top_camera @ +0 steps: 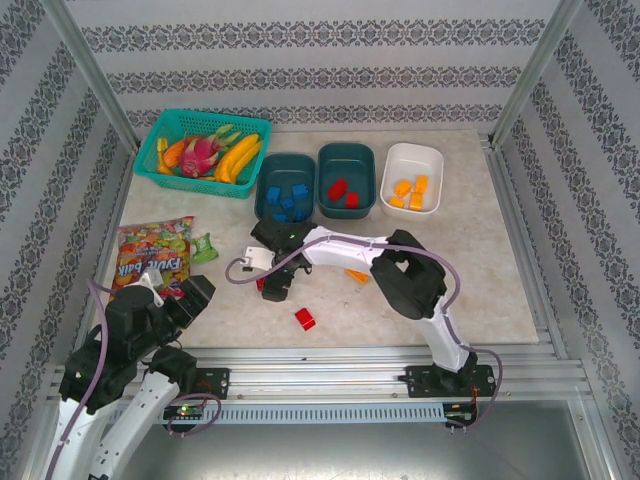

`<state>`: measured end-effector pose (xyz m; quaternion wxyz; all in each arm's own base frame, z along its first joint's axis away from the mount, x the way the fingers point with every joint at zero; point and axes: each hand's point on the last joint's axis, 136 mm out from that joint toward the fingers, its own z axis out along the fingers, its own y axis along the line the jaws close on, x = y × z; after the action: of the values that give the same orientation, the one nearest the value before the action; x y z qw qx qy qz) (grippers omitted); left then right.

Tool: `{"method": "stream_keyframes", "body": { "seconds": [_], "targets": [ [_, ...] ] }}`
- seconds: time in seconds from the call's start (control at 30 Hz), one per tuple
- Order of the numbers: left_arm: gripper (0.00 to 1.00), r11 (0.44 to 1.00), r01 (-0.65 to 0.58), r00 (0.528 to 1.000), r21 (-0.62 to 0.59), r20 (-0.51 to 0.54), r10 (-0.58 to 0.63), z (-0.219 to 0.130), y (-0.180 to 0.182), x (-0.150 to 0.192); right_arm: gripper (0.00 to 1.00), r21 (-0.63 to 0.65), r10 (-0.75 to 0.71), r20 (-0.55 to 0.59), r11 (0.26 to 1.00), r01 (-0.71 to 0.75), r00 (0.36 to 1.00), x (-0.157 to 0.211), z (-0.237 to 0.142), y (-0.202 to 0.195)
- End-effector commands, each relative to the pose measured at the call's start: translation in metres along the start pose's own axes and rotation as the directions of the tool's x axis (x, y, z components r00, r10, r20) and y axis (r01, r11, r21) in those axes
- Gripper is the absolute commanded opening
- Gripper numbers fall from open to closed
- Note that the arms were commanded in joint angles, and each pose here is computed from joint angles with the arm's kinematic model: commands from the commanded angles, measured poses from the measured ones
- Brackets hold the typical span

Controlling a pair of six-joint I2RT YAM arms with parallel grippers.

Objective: Sort the legos into containers by color

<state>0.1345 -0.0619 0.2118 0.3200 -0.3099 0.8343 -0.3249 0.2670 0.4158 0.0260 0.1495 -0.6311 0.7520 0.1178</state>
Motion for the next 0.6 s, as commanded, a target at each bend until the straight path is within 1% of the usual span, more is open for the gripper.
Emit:
{"method": "stream_keyframes", "body": {
  "seconds": [0.0, 0.07, 0.2, 0.27, 0.4, 0.57],
  "targets": [
    [0.97, 1.0, 0.012, 1.0, 0.002, -0.006, -0.012, -0.009, -0.001, 0.002, 0.83, 0.049, 0.025, -0.063, 0.999, -0.022, 0.998, 0.004, 0.007, -0.008],
    [0.97, 1.0, 0.014, 1.0, 0.006, -0.01, -0.014, -0.009, -0.001, 0.002, 0.77, 0.046, 0.039, -0.077, 0.998, -0.035, 0.996, 0.005, 0.011, -0.009],
    [0.96, 1.0, 0.008, 1.0, 0.016, -0.012, -0.007, -0.01, -0.004, 0.002, 0.47, 0.026, 0.05, -0.086, 0.999, -0.048, 0.995, 0.003, 0.015, -0.004],
    [0.95, 1.0, 0.002, 1.0, 0.018, -0.012, -0.001, -0.01, -0.005, 0.002, 0.37, 0.02, 0.056, -0.082, 0.998, -0.054, 0.995, 0.002, 0.015, -0.002],
    [0.94, 1.0, -0.004, 1.0, 0.024, -0.019, 0.005, -0.005, -0.007, 0.002, 0.26, 0.02, 0.062, -0.066, 0.998, -0.061, 0.996, -0.002, 0.011, -0.001],
    [0.94, 0.998, -0.024, 0.999, 0.055, -0.033, 0.025, 0.004, -0.02, 0.0, 0.21, 0.059, 0.055, 0.004, 0.997, -0.055, 0.998, -0.018, -0.016, -0.008]
  ]
}}
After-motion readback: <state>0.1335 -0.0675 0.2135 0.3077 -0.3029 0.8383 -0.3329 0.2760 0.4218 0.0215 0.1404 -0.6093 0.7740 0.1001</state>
